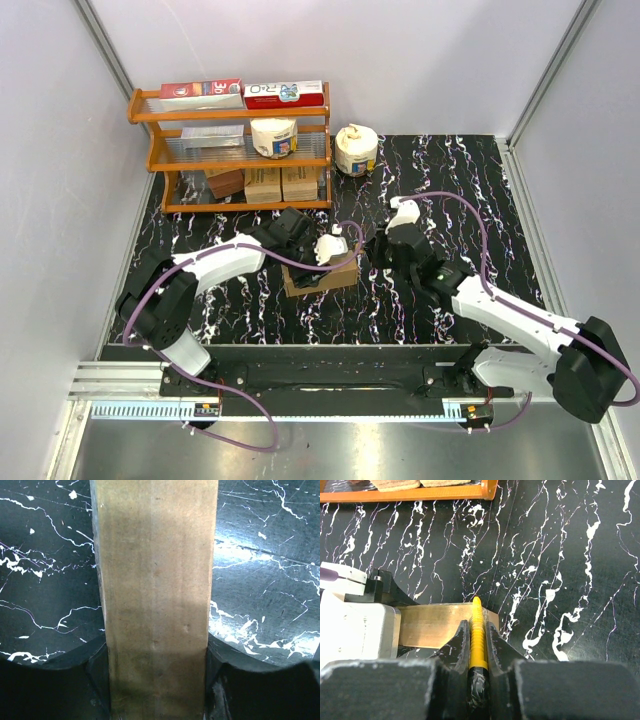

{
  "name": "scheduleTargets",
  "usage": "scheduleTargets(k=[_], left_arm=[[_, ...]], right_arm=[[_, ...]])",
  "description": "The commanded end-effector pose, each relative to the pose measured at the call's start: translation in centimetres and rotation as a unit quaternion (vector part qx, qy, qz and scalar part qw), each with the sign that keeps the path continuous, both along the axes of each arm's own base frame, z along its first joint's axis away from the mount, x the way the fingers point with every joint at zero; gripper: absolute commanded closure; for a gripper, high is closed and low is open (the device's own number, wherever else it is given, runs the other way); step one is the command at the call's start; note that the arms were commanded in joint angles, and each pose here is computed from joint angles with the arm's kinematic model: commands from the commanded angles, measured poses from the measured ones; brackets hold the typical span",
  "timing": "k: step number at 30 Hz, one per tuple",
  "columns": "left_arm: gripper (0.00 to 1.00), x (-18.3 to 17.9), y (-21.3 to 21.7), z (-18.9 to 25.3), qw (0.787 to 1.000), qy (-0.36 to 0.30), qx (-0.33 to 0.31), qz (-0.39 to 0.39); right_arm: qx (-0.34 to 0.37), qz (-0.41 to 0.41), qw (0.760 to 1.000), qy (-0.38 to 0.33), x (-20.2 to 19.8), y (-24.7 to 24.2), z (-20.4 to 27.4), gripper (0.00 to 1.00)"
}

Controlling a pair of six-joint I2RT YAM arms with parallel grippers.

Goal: Unpack the express box

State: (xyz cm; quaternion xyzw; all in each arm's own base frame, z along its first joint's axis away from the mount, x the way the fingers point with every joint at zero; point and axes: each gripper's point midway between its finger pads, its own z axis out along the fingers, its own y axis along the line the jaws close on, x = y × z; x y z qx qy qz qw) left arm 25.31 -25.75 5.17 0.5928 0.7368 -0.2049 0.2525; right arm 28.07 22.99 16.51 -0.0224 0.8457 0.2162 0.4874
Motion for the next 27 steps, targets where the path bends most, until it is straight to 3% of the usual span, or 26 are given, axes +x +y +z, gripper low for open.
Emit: scheduleTargets(k=[1, 8, 27], left_arm=[[0.57, 1.1, 1.8, -1.1, 0.997, -0.002, 0.049, 0.058], [0.64, 1.7, 3.2, -2.7, 0.990, 0.002, 0.091, 0.110], [0.69, 2.5, 4.2, -3.1, 0.986, -0.028, 0.106, 0.121]], right_arm=[[-0.012, 0.041, 0.997, 0.061, -2.1, 0.5, -1.1, 1.00], [-0.043, 0.082, 0.983, 0.159, -6.2, -0.4, -3.9, 1.00], [-0.108, 0.111, 0.964, 0.217, -8.3, -1.9, -4.1, 1.00]])
